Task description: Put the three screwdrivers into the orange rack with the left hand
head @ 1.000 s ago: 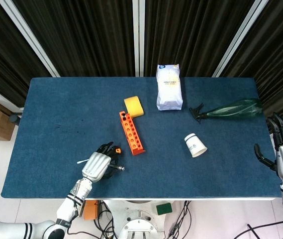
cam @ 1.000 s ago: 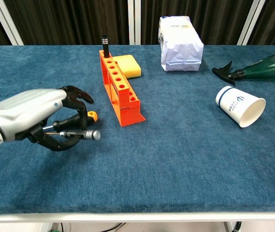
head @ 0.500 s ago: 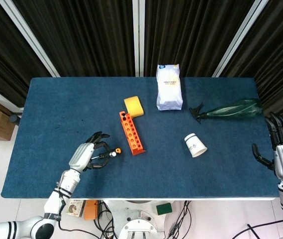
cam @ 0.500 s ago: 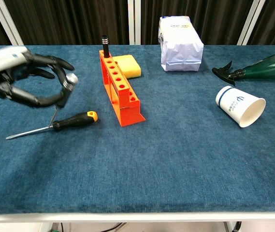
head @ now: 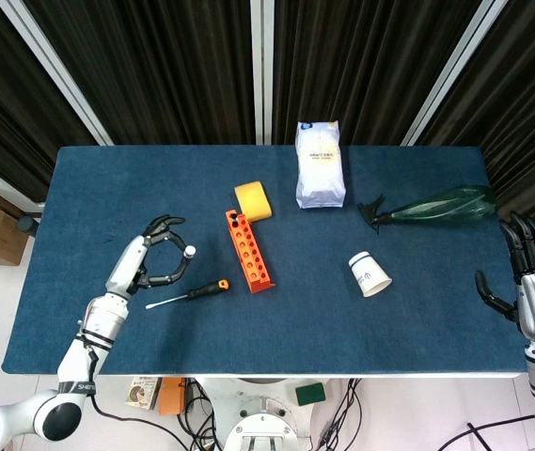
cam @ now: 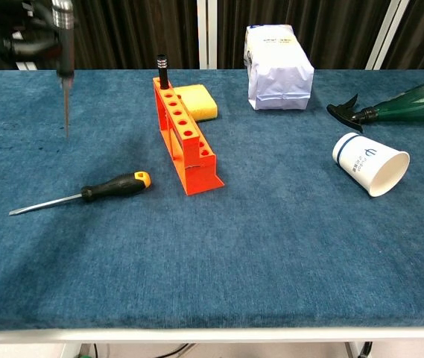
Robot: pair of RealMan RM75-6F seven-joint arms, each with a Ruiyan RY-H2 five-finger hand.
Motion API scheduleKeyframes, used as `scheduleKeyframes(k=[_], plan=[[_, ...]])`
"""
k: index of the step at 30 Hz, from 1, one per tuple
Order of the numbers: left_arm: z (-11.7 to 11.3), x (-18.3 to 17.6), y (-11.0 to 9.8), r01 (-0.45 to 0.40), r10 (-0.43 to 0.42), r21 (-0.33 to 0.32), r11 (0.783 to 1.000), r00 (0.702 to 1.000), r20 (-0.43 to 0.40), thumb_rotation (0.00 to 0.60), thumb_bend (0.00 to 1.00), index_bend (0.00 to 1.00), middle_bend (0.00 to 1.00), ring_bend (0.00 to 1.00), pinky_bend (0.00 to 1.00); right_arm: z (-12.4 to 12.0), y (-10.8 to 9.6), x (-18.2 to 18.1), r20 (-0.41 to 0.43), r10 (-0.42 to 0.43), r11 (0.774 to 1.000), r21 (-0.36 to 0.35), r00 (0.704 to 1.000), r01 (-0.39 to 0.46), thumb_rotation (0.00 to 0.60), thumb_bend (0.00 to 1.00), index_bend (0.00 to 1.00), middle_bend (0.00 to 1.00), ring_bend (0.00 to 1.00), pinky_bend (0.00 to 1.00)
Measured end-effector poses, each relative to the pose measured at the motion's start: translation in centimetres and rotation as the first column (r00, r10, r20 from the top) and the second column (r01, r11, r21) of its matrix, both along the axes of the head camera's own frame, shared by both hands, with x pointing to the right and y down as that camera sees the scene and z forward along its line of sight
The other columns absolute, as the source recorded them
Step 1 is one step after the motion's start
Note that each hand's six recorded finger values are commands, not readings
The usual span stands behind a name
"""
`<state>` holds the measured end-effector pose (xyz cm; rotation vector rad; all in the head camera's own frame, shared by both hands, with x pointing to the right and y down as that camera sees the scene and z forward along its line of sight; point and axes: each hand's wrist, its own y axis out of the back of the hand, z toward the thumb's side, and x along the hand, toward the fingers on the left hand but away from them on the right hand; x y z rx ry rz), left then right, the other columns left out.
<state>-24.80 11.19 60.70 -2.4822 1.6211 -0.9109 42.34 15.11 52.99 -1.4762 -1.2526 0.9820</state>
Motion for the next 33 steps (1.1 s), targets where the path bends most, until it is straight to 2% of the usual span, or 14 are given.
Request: scheduleKeyframes(k=[6, 12, 23, 33], plan=[[-1.1, 1.7, -2.4, 0.026, -0.025, 0.012, 1.0, 0.997, -0.07, 0.6, 0.35, 0.63, 0.17, 0.03, 0.14, -0.2, -0.2, -0.6, 0.009, -0.016, 1.0, 0.005, 1.0, 0.016, 0.6, 0.4, 0.0, 0.0, 0.0, 0.0], [-1.5, 5.0, -4.4, 0.011, -0.009, 0.012, 1.0, 0.993, -0.117, 0.6, 0.34, 0.63, 0.17, 0.03, 0.14, -0.1, -0.4, -0.7, 0.007, -0.015, 1.0, 0.002, 1.0, 0.015, 0.6, 0.4, 0.0, 0.0, 0.0, 0.0], [0.3, 9.9, -5.5, 0.053, -0.057, -0.029, 0.998, 0.978, -0.199, 0.6, 0.35, 0.64, 0.15, 0.03, 0.13, 0.2, -0.6, -0.7, 0.003, -0.012, 1.0, -0.005, 1.0, 0.012, 0.6, 0.4, 0.0, 0.0, 0.0, 0.0], [1.9, 11.4, -6.1, 0.093, -0.102, -0.049, 0.994, 0.969, -0.223, 0.6, 0.35, 0.66, 0.15, 0.03, 0.13, 0.3, -0.6, -0.5, 0.004, -0.008, 1.0, -0.007, 1.0, 0.008, 0.6, 0.4, 0.0, 0.0, 0.0, 0.0]])
